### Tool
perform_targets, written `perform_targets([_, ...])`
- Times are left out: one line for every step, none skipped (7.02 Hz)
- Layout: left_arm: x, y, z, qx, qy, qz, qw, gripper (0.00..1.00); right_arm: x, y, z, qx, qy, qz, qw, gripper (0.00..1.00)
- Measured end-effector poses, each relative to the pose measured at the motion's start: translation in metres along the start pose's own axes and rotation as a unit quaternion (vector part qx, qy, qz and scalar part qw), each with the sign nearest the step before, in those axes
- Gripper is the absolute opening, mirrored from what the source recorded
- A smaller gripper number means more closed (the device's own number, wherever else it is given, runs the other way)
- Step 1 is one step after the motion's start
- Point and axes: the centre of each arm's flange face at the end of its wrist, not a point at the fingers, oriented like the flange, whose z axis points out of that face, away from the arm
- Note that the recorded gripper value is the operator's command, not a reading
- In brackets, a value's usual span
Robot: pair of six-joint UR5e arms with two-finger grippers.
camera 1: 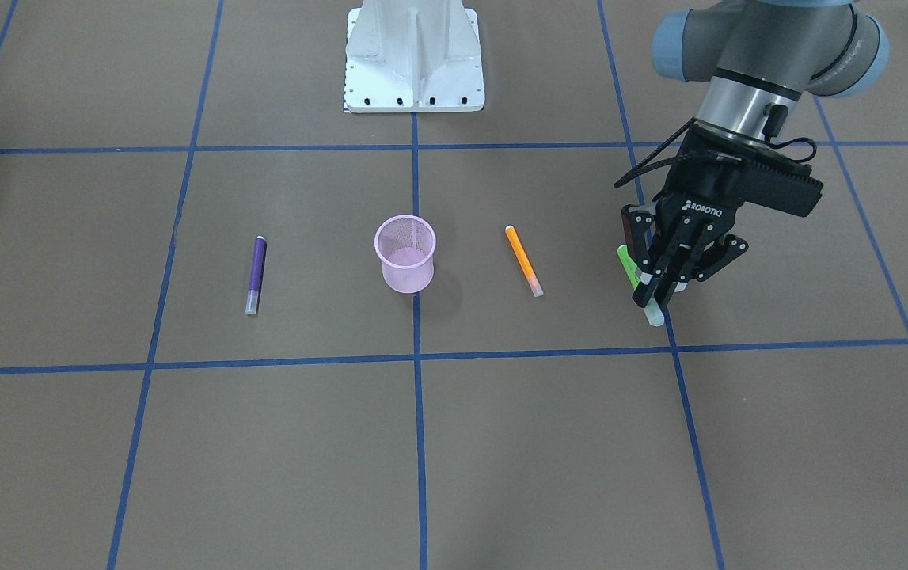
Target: Collect pens into pen holder
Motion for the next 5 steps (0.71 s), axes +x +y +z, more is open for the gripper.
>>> perform_targets([0.002,-0.001,0.001,0.001,0.000,0.000,1.0000,0.00,0.002,0.005,0.011,0.006,0.004,-0.014,0.9999,0.97])
perform_targets([0.002,-0.002,0.003,0.000,0.000,0.000,1.0000,0.00,0.002,0.007,0.020,0.006,0.005,-0.023,0.9997,0.93])
perform_targets([0.002,-0.002,0.004,0.000,-0.001,0.000,1.0000,0.00,-0.001,0.007,0.026,0.003,0.004,-0.027,0.9996,0.87])
perform_targets([0.002,-0.002,0.005,-0.001,-0.002,0.000,1.0000,0.00,-0.003,0.007,0.030,0.000,0.003,-0.030,0.9996,0.77])
perform_targets([0.001,-0.002,0.006,-0.002,-0.003,0.000,1.0000,0.00,-0.006,0.005,0.034,-0.003,0.001,-0.032,0.9995,0.68])
